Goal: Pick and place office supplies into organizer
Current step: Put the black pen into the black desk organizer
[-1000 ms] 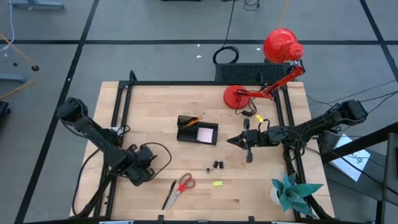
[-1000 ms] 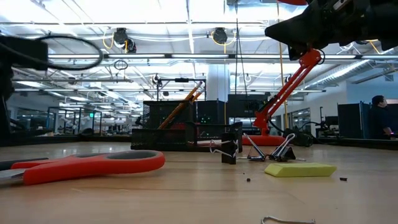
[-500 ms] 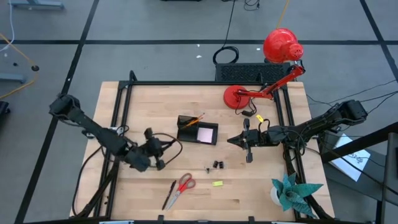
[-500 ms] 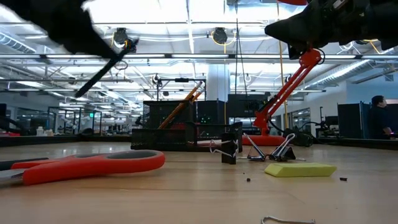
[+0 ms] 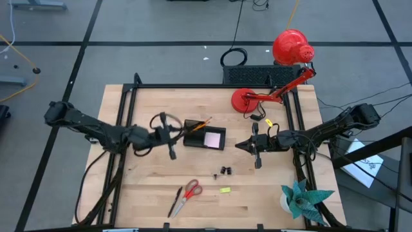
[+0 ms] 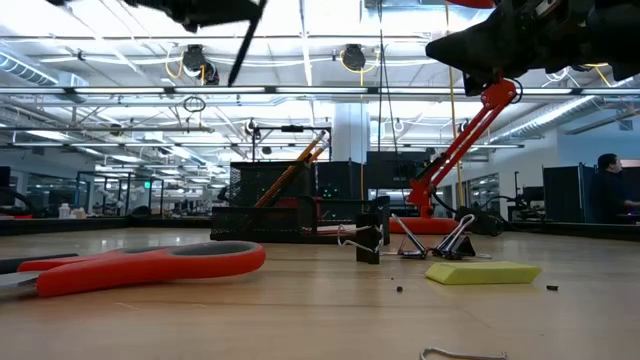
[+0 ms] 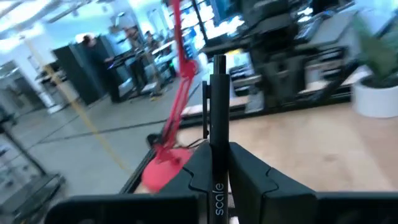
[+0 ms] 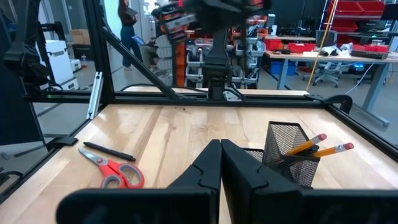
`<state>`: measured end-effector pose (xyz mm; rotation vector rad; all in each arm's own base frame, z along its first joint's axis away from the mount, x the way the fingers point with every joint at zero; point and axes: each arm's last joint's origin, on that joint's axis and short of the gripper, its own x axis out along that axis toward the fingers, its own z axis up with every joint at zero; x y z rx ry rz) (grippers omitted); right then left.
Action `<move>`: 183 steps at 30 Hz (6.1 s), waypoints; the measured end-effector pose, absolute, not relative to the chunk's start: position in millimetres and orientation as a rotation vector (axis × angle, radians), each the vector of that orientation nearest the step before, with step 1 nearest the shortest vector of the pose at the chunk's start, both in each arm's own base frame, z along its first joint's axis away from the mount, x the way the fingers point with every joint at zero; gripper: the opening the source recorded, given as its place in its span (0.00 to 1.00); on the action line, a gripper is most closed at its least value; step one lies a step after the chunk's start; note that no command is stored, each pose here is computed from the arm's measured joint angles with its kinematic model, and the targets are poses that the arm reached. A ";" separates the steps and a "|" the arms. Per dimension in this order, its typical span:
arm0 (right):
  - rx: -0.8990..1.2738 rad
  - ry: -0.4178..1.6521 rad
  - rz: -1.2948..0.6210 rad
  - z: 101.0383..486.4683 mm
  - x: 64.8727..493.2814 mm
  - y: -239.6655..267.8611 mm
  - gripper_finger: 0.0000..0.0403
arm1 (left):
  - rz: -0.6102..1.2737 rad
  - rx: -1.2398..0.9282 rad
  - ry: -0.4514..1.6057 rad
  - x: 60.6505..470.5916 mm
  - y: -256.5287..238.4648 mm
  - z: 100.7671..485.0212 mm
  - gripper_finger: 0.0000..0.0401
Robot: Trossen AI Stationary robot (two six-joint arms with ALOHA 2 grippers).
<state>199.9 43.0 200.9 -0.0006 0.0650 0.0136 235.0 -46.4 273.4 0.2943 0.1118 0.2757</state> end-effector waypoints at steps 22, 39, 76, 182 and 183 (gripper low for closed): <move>-0.022 0.052 0.012 202.2 200.0 42.8 0.01 | 0.122 0.095 -0.016 232.6 50.2 202.1 0.08; -0.034 0.060 0.010 201.4 199.9 42.8 0.01 | 0.098 0.079 0.063 247.5 61.3 167.9 0.10; -0.052 0.053 0.008 202.1 200.1 42.3 0.01 | 0.075 -0.006 0.218 255.4 63.1 128.8 0.12; -0.130 0.136 0.066 186.1 207.5 44.9 0.30 | 0.055 -0.362 0.814 201.7 -166.8 148.9 0.37; -0.132 0.138 0.078 187.5 206.4 42.6 0.26 | 0.093 -0.395 0.841 202.7 -170.5 154.1 0.39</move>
